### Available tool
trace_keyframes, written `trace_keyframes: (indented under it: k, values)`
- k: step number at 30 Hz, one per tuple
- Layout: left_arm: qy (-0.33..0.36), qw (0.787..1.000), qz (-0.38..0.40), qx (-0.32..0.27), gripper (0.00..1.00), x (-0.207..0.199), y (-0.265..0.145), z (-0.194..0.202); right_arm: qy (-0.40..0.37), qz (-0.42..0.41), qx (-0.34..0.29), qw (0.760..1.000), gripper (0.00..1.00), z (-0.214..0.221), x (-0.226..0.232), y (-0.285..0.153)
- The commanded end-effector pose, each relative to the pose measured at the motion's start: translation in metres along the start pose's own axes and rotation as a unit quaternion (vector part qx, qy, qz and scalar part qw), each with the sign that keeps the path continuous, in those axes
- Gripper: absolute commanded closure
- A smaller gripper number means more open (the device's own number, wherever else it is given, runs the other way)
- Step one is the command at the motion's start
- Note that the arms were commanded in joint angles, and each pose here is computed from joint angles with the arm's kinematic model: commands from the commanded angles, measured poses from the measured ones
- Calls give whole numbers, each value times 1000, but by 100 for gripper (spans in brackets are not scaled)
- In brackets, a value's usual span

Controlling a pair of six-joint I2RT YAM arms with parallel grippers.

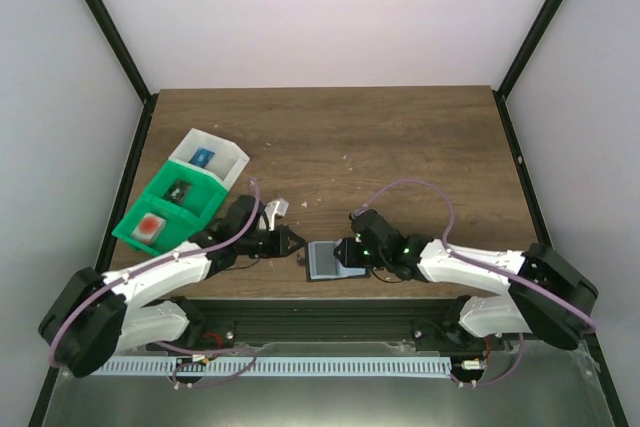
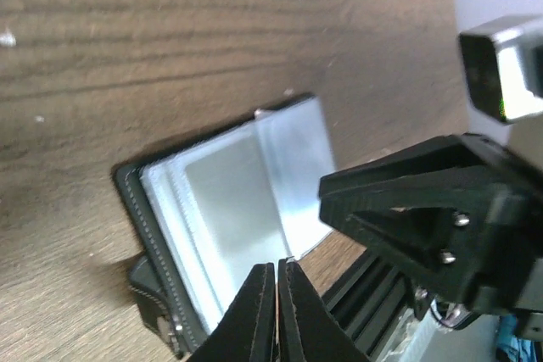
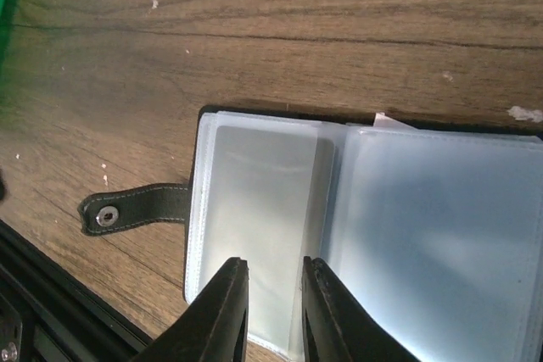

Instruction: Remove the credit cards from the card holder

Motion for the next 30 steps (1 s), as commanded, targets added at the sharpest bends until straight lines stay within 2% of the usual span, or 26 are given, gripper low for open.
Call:
trace_keyframes:
  k: [1, 4, 12, 17, 22, 30]
  values:
    - [0, 999, 30, 16, 94, 1, 11, 5, -4, -15, 9, 1000, 79, 0, 3, 5]
    - [-7, 999, 31, 26, 91, 7, 18, 9, -2, -6, 26, 1000, 78, 2, 2, 14]
    - [-29, 998, 52, 34, 69, 13, 21, 19, 1, 27, 55, 998, 79, 10, -9, 33]
    - [-38, 996, 65, 39, 66, 14, 22, 23, 14, 33, 58, 998, 95, 20, -20, 34]
    - [-40, 995, 77, 39, 64, 11, 25, 22, 23, 33, 60, 997, 99, 26, -26, 34]
    - [-47, 994, 89, 43, 59, 12, 33, 20, 31, 18, 59, 998, 99, 30, -26, 32]
Point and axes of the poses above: each gripper's point midway between its finger pads, its own y axis out along the fingers, its own x axis along the line the jaws close on, z = x × y, the point moved 4 cm from there along -y, back along the fingers, and after that the axes turned 2 degrees about -y, right-handed, at the moved point
